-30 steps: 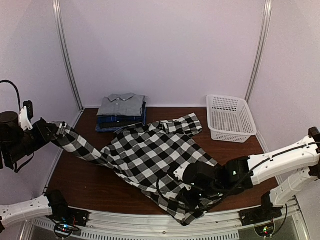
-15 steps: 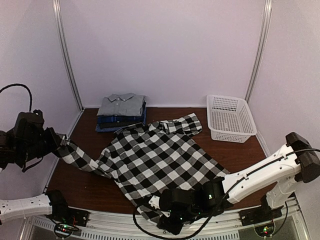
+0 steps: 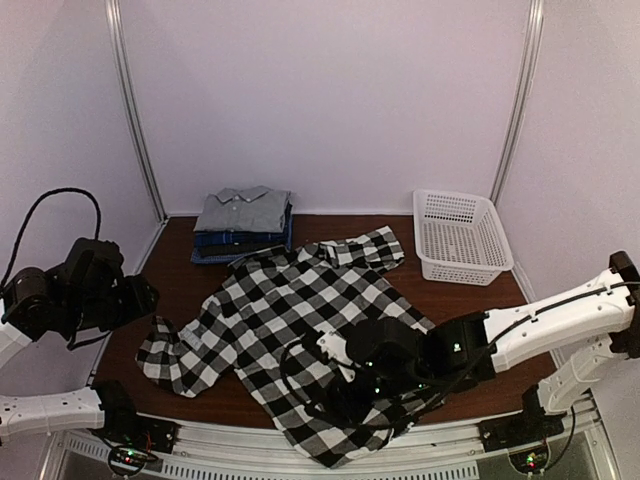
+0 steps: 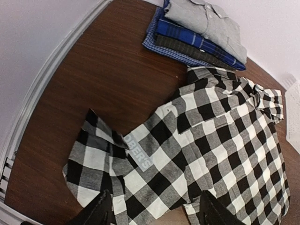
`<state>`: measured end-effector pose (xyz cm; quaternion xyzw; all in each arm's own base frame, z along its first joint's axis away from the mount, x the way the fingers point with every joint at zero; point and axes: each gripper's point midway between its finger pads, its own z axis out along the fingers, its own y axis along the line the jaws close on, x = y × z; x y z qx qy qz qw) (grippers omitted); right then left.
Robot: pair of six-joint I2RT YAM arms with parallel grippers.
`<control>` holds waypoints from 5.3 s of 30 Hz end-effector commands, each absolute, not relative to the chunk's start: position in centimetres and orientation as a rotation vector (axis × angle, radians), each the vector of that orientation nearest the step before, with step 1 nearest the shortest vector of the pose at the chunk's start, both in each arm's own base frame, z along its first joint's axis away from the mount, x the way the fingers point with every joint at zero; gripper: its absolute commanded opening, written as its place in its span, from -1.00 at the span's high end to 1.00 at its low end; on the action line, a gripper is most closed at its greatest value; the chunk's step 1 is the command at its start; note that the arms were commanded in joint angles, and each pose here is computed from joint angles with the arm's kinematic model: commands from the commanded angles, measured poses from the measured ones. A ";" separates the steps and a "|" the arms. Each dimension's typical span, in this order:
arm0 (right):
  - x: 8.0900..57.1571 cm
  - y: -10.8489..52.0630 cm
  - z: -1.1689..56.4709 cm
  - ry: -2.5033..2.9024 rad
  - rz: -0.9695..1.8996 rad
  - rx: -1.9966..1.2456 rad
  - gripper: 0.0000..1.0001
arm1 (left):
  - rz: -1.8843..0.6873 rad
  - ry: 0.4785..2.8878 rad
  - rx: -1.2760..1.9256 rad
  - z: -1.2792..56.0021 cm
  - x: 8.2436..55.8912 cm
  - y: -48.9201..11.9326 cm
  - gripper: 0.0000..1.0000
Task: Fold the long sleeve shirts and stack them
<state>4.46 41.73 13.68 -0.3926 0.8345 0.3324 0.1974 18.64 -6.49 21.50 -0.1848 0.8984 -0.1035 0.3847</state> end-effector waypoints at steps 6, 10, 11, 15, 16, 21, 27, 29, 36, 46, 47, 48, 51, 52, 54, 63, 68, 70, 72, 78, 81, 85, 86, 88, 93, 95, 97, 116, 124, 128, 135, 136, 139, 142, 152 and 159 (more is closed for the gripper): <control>20.0 33.1 13.5 2.364 0.634 -0.528 -0.31 | -0.562 2.299 -0.200 22.6 23.1 -16.1 -0.26; 22.8 30.2 11.5 2.394 0.556 -0.425 -0.24 | -0.642 2.316 -0.108 20.7 24.9 -19.9 -0.20; 23.0 29.8 10.9 2.408 0.525 -0.420 -0.23 | -0.652 2.327 -0.086 20.0 25.3 -20.7 -0.20; 23.3 28.8 8.6 2.456 0.433 -0.423 -0.21 | -0.678 2.371 -0.015 17.0 27.2 -23.8 -0.19; 23.4 28.5 8.3 2.462 0.417 -0.419 -0.21 | -0.687 2.375 0.000 16.4 27.7 -24.4 -0.19; 25.2 27.0 7.6 2.475 0.351 -0.353 -0.20 | -0.676 2.419 0.032 13.3 30.4 -25.9 -0.16; 29.8 27.4 9.8 2.407 0.314 -0.291 -0.33 | -0.693 2.482 0.071 10.4 31.8 -26.7 -0.14; 31.6 28.3 10.4 2.386 0.286 -0.295 -0.37 | -0.690 2.491 0.079 9.9 32.0 -26.8 -0.14; 38.5 31.9 11.9 2.304 0.185 -0.296 -0.48 | -0.704 2.514 0.100 9.5 32.0 -26.5 -0.13; 46.8 34.2 10.4 2.238 0.073 -0.273 -0.48 | -0.724 2.520 0.149 10.6 30.9 -26.3 -0.12; 47.3 34.6 10.4 2.233 0.072 -0.280 -0.48 | -0.725 2.518 0.151 10.7 30.8 -26.3 -0.12; 47.8 34.9 10.2 2.229 0.067 -0.288 -0.49 | -0.722 2.516 0.150 10.9 30.7 -26.2 -0.12; 48.9 35.7 9.4 2.226 0.051 -0.306 -0.49 | -0.724 2.502 0.148 11.6 30.6 -26.0 -0.13; 49.3 35.9 9.1 2.224 0.047 -0.309 -0.49 | -0.722 2.500 0.146 11.7 30.5 -25.9 -0.13; 50.2 36.4 9.0 2.217 0.047 -0.310 -0.50 | -0.711 2.501 0.141 11.7 30.5 -25.7 -0.13; 52.9 37.3 6.8 2.219 0.039 -0.315 -0.50 | -0.697 2.508 0.113 11.7 30.1 -25.0 -0.13; 54.5 36.8 6.7 2.204 0.042 -0.278 -0.37 | -0.688 2.511 0.100 11.7 30.0 -24.7 -0.12; 54.8 36.9 6.9 2.196 0.047 -0.280 -0.22 | -0.686 2.510 0.093 11.7 29.9 -24.6 -0.12; 55.0 37.0 7.2 2.188 0.054 -0.295 -0.01 | -0.690 2.506 0.086 11.8 30.0 -24.6 -0.12; 54.5 37.5 9.0 2.182 0.107 -0.346 0.90 | -0.734 2.491 0.074 12.4 30.0 -25.1 -0.13; 53.4 37.9 11.2 2.161 0.188 -0.361 1.00 | -0.784 2.469 0.065 13.1 30.1 -25.6 -0.13; 51.0 38.9 14.1 2.128 0.368 -0.403 1.00 | -0.867 2.432 0.057 14.5 30.3 -26.5 -0.13; 50.2 39.2 14.7 2.121 0.414 -0.414 1.00 | -0.890 2.420 0.055 14.9 30.3 -26.7 -0.14; 48.6 39.7 15.6 2.111 0.497 -0.433 1.00 | -0.928 2.399 0.055 15.6 30.4 -27.1 -0.15; 44.9 40.2 17.5 2.077 0.601 -0.454 1.00 | -0.995 2.376 0.063 16.5 30.9 -28.2 -0.20; 43.6 40.6 17.9 2.071 0.638 -0.468 1.00 | -1.032 2.369 0.064 16.7 30.9 -28.8 -0.22; 42.2 41.1 17.9 2.071 0.666 -0.482 1.00 | -1.070 2.354 0.066 17.0 31.0 -29.2 -0.24; 33.6 45.7 15.5 2.025 0.778 -0.607 0.95 | -1.310 2.347 -0.032 15.5 30.9 -31.5 -0.45; 32.0 46.9 13.8 2.028 0.740 -0.669 0.94 | -1.337 2.370 -0.053 13.8 31.2 -32.1 -0.45; 31.7 47.3 13.1 2.033 0.721 -0.697 0.94 | -1.326 2.388 -0.067 12.9 31.5 -32.2 -0.43; 30.8 47.9 12.2 2.033 0.692 -0.750 0.93 | -1.287 2.427 -0.090 11.3 32.1 -32.3 -0.31; 30.7 47.8 12.0 2.033 0.685 -0.755 0.92 | -1.285 2.425 -0.095 11.3 32.1 -32.3 -0.30; 30.5 47.8 11.6 2.033 0.684 -0.756 0.91 | -1.284 2.423 -0.107 11.2 32.3 -32.3 -0.26; 30.4 47.9 11.2 2.036 0.685 -0.762 0.91 | -1.275 2.430 -0.113 11.0 32.4 -32.3 -0.17; 30.4 47.6 11.1 2.041 0.673 -0.758 0.82 | -1.229 2.477 -0.114 9.2 32.7 -32.4 0.56; 30.6 44.8 14.0 2.057 0.656 -0.634 0.17 | -1.179 2.454 -0.071 10.5 33.6 -32.4 1.00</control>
